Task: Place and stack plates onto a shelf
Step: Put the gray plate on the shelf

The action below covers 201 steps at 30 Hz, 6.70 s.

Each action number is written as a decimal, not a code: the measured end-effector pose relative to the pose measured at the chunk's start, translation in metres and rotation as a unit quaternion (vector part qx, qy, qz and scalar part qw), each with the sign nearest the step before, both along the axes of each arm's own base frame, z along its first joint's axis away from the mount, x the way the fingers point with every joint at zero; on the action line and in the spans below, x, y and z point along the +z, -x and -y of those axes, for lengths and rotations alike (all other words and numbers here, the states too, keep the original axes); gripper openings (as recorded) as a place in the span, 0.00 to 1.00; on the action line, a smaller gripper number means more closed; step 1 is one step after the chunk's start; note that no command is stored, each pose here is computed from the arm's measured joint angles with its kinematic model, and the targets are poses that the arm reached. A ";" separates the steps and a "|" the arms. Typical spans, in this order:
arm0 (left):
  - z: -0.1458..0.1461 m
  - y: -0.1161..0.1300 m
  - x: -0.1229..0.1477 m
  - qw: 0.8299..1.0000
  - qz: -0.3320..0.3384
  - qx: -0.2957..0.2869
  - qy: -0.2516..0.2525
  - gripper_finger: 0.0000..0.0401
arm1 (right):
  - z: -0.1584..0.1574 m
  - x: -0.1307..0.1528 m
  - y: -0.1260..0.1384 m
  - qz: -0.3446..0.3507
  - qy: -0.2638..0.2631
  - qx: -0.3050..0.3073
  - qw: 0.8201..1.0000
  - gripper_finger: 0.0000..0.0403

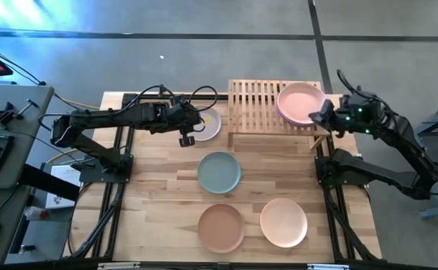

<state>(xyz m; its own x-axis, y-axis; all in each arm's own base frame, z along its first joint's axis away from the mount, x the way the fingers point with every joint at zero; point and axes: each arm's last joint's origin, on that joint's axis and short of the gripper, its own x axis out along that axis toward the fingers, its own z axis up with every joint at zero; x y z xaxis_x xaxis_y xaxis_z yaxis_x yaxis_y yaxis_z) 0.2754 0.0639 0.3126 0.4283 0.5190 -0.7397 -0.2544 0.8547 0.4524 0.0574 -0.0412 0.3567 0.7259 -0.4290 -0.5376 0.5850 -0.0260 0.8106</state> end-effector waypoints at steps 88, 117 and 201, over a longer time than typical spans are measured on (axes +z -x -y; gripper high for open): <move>-0.055 -0.031 -0.153 0.946 -0.247 -0.116 0.177 0.01 | 0.010 0.047 -0.037 0.120 0.351 0.246 0.895 0.27; -0.036 0.044 0.022 0.977 -0.129 -0.133 -0.104 0.01 | 0.022 0.044 -0.042 0.068 0.348 0.138 0.925 0.27; -0.025 -0.033 -0.013 0.850 -0.281 -0.381 -0.233 0.01 | 0.124 0.052 -0.239 -0.281 0.191 0.231 0.912 0.27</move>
